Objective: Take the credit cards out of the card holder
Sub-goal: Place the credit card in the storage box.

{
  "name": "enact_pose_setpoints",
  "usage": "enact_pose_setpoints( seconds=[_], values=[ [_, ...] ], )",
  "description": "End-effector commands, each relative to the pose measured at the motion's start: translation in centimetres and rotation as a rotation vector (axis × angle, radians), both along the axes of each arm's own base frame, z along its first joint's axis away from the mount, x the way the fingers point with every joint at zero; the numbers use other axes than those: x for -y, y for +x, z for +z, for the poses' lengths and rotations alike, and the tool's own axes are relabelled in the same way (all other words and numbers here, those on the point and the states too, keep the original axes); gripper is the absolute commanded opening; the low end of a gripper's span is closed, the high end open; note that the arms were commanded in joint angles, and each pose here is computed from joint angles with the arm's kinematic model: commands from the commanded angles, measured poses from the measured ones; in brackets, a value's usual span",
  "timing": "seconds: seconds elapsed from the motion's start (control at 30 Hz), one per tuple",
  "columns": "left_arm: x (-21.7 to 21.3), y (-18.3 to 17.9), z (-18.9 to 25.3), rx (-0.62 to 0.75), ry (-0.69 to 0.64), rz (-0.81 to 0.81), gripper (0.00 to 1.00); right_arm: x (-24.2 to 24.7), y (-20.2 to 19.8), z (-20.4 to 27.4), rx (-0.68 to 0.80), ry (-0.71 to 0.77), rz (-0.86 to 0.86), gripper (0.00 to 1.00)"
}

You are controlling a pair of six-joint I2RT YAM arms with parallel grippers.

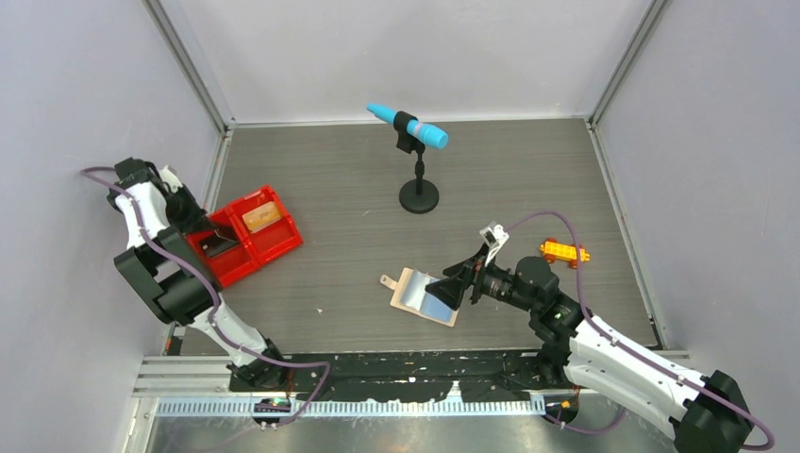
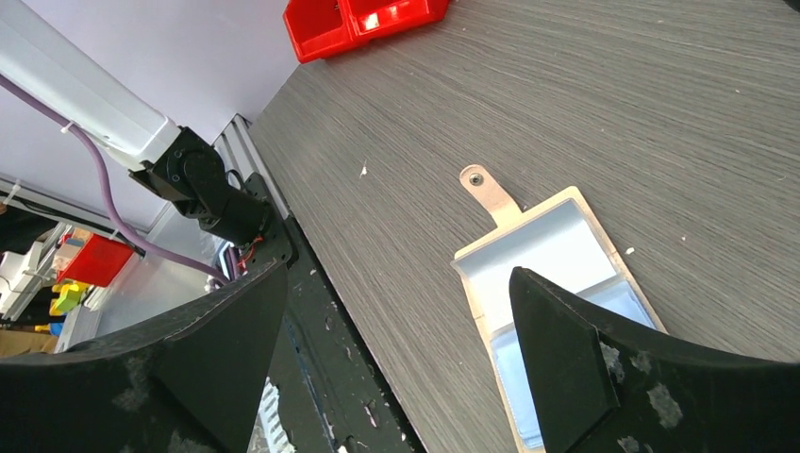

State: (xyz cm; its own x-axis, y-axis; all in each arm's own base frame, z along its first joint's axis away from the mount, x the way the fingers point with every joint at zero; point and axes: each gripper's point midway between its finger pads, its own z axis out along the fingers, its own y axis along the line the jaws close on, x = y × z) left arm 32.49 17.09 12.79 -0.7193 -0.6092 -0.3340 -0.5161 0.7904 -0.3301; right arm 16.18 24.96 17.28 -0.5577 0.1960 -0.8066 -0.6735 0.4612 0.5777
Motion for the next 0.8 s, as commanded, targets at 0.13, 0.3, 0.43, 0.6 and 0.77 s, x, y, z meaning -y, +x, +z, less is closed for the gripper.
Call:
enact_pose_setpoints(
  seconds=[0.13,0.3,0.43,0.6,0.77],
  values=[
    [-2.0,2.2,0.2,0.047,0.067,-0.026,0.0,-1.0,1.1,2.3,0.048,0.036,0.001,0.95],
    [-2.1,2.6,-0.3,0.07,0.082,-0.024,0.0,-1.2,1.2,2.2,0.04,0.036,0.007,0.95],
    [-2.3,2.9,-0.6,0.076,0.086,-0.021,0.0,-1.2,1.2,2.2,0.043,0.034,0.008,0.95],
    [-2.6,3.3,-1.1,0.065,0.078,-0.025,0.0,-1.2,1.4,2.1,0.047,0.025,0.001,0.95],
    [-2.7,3.7,-1.7,0.053,0.07,-0.027,0.0,-1.2,1.6,2.0,0.048,0.018,-0.006,0.95]
  ],
)
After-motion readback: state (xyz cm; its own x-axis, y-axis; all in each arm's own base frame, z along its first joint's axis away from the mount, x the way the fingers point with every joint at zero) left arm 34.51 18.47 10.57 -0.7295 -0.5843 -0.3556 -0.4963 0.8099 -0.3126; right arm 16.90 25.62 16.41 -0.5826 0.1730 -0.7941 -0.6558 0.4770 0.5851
